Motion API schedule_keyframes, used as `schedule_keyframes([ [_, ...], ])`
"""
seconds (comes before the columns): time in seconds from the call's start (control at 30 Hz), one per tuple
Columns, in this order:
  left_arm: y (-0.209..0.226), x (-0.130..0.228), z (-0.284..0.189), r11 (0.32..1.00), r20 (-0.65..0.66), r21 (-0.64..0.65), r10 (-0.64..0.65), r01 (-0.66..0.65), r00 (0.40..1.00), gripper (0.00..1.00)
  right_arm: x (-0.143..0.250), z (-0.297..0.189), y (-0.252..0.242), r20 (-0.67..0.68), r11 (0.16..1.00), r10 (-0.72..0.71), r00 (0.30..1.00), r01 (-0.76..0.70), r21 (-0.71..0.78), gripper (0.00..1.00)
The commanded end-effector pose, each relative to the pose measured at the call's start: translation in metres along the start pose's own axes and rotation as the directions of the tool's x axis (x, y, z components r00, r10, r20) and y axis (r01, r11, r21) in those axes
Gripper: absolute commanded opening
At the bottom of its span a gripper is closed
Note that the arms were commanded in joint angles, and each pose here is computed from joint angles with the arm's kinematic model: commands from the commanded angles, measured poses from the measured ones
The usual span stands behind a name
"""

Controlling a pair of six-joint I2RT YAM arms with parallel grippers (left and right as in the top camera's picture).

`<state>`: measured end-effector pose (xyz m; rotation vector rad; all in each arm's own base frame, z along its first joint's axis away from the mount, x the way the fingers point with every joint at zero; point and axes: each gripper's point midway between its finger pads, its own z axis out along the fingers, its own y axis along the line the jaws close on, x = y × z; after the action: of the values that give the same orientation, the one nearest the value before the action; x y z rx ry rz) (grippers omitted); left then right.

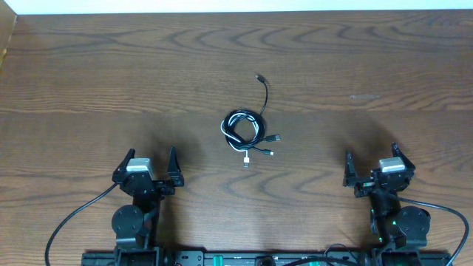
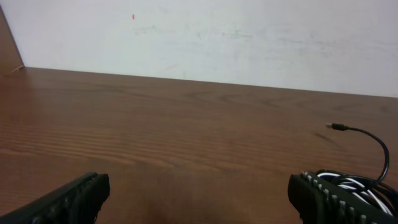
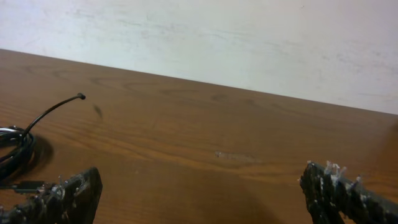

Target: Untangle cables

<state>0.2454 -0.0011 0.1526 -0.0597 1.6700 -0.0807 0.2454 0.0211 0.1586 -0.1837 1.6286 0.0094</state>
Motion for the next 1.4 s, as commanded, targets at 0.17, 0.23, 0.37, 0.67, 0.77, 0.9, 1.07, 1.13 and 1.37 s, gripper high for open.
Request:
schedule_keyframes([
  [0.17, -0.0012, 0.0138, 0.0001, 1.000, -0.047, 0.013, 0.015, -0.014, 0.999, 0.97, 0.0001, -0.0002, 0.0017, 0.001, 1.000, 0.007, 1.000, -0.007, -0.006, 0.99],
  [0.23, -0.0012, 0.0138, 0.0001, 1.000, -0.047, 0.012, 0.015, -0.014, 0.999, 0.97, 0.0001, -0.0002, 0.0016, 0.001, 1.000, 0.007, 1.000, -0.007, -0.005, 0.99],
  [0.37, -0.0012, 0.0138, 0.0001, 1.000, -0.047, 0.013, 0.015, -0.014, 0.999, 0.97, 0.0001, -0.0002, 0.0016, 0.001, 1.000, 0.007, 1.000, -0.007, -0.005, 0.99],
  [0.67, -0.0012, 0.0138, 0.0001, 1.000, -0.047, 0.013, 0.015, -0.014, 0.999, 0.97, 0.0001, -0.0002, 0.0017, 0.001, 1.000, 0.007, 1.000, -0.007, -0.006, 0.99],
  [0.77, -0.0012, 0.0138, 0.0001, 1.000, -0.047, 0.013, 0.015, -0.014, 0.999, 0.97, 0.0001, -0.0002, 0.0017, 0.001, 1.000, 0.007, 1.000, -0.007, -0.006, 0.99],
  [0.9, -0.0012, 0.0138, 0.0001, 1.000, -0.047, 0.013, 0.015, -0.014, 0.999, 0.97, 0.0001, -0.0002, 0.0016, 0.001, 1.000, 0.007, 1.000, -0.007, -0.005, 0.99],
  [1.07, -0.0012, 0.0138, 0.0001, 1.000, -0.047, 0.013, 0.015, -0.014, 0.999, 0.97, 0.0001, -0.0002, 0.0017, 0.001, 1.000, 0.007, 1.000, -0.007, -0.006, 0.99],
  [1.13, -0.0012, 0.0138, 0.0001, 1.000, -0.047, 0.013, 0.015, -0.014, 0.999, 0.97, 0.0001, -0.0002, 0.0017, 0.001, 1.000, 0.007, 1.000, -0.007, -0.006, 0.99],
  [1.37, -0.0012, 0.0138, 0.0001, 1.000, -0.047, 0.013, 0.015, -0.014, 0.999, 0.97, 0.0001, -0.0002, 0.0017, 0.001, 1.000, 0.007, 1.000, -0.007, -0.006, 0.99],
])
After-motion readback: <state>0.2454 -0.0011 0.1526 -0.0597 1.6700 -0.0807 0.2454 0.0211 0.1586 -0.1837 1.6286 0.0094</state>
